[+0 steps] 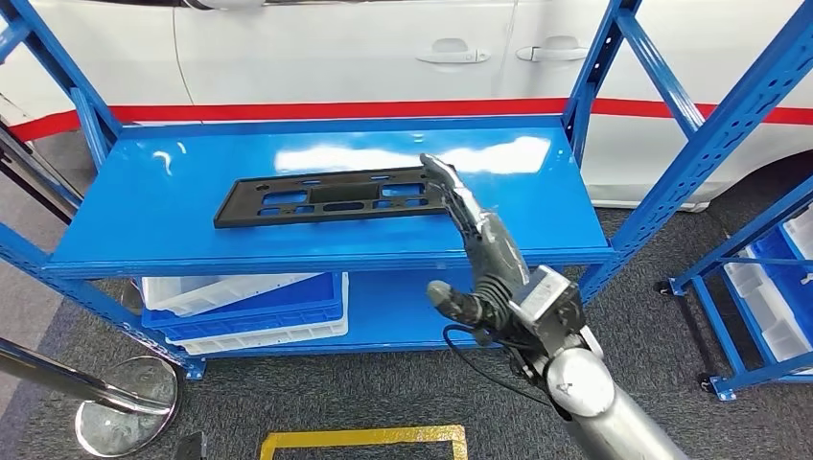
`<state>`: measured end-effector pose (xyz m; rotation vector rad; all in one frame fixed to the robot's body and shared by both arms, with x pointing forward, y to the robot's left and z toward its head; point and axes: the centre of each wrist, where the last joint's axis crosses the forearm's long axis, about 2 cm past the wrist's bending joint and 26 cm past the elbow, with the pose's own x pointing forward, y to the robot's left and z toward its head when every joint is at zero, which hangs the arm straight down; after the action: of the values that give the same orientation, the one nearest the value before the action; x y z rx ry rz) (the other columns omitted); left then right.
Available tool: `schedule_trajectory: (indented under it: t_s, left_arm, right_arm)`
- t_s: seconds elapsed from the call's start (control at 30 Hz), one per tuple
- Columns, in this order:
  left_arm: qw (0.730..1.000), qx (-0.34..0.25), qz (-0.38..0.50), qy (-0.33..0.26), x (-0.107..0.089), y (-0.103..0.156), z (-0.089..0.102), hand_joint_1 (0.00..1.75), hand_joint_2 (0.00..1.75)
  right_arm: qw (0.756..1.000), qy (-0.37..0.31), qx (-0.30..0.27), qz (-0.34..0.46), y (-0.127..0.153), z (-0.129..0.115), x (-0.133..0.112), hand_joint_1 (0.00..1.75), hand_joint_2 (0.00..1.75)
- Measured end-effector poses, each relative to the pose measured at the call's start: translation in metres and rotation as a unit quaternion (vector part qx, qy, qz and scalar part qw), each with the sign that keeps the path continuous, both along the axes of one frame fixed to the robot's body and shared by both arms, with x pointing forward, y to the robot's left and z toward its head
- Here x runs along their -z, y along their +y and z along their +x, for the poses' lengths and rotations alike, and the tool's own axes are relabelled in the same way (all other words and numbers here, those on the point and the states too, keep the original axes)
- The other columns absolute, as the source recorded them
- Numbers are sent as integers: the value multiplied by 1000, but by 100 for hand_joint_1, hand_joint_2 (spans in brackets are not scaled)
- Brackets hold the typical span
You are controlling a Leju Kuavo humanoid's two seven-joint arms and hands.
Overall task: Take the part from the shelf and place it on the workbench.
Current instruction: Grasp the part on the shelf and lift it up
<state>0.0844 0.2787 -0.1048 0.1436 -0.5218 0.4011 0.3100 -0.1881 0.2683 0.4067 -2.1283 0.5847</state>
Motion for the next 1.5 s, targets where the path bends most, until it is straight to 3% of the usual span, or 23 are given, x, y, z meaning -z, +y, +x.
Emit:
schedule_trajectory:
  t_s: [0.3,0.53,0.73,0.97,1.2,1.5]
  left_arm:
    - [999,31,-8,9,-4,-5,18,0,0]
    - [999,43,-10,26,-4,-7,17,0,0]
    - [998,50,-8,27,-4,-9,16,0,0]
    - [998,54,-9,28,-4,-10,16,0,0]
    - [997,80,-16,17,-5,-16,21,0,0]
    - [996,80,-18,20,-5,-20,19,0,0]
  right_arm:
    - [997,-19,-37,-71,64,45,-25,0,175]
    - [989,-3,-46,-142,110,69,-15,0,175]
    - [978,-5,-16,-210,130,84,-11,0,175]
    - [966,12,8,-259,134,93,2,0,175]
    - [918,-42,123,-374,134,106,2,0,175]
    - [845,-52,215,-487,120,118,18,0,175]
